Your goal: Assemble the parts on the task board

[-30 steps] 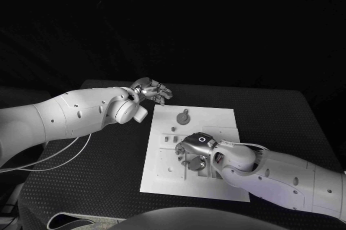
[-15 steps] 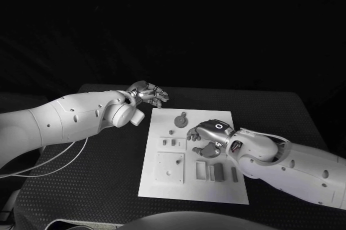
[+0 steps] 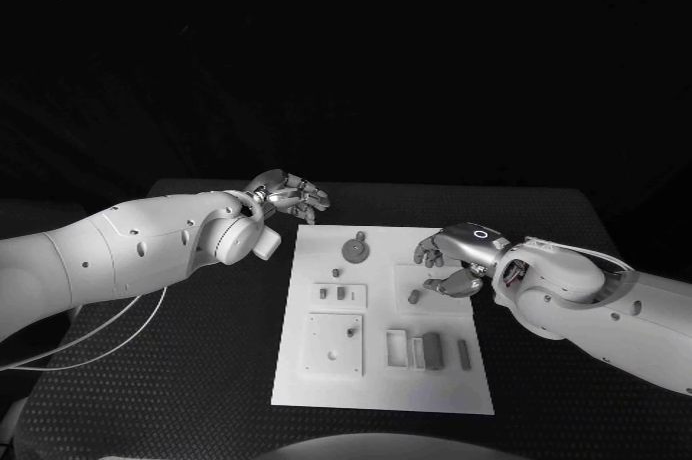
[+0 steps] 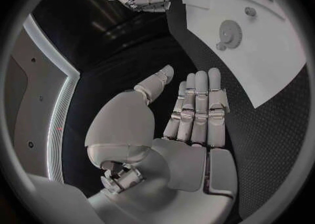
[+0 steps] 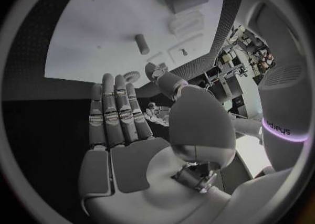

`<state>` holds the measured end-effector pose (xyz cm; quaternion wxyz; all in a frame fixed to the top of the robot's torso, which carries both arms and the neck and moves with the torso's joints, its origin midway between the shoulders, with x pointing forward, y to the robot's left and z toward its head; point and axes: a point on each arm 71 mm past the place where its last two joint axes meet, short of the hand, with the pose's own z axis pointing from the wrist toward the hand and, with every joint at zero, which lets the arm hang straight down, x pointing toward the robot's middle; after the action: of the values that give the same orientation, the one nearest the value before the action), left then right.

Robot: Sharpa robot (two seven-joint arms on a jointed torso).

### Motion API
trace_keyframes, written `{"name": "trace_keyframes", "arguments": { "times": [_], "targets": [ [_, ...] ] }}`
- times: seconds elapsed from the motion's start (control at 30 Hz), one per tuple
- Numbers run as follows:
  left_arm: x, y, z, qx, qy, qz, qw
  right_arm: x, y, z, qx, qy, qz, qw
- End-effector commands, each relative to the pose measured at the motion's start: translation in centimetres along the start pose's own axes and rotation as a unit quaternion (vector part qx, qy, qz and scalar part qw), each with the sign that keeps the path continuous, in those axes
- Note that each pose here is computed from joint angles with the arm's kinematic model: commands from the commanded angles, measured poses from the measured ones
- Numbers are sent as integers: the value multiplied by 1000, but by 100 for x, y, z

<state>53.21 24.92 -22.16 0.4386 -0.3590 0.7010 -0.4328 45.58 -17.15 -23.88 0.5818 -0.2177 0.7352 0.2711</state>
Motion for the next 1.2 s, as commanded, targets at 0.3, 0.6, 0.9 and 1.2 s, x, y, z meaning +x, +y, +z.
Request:
{"name": "trace_keyframes", "arguments": {
  "times": [0.3, 0.6, 0.9, 1.2],
  "targets": [
    [16, -29, 11, 11, 4, -4, 1000, 236, 31, 44, -3, 58, -38, 998],
    [10, -25, 9, 10, 4, -4, 1000, 372, 113, 82, -18, 66, -34, 997],
    [15, -21, 5, 8, 8, -5, 1000, 392, 195, 124, -29, 58, -30, 997],
    [17, -17, 3, 6, 13, -6, 1000, 388, 201, 128, -30, 52, -37, 998]
  ]
}}
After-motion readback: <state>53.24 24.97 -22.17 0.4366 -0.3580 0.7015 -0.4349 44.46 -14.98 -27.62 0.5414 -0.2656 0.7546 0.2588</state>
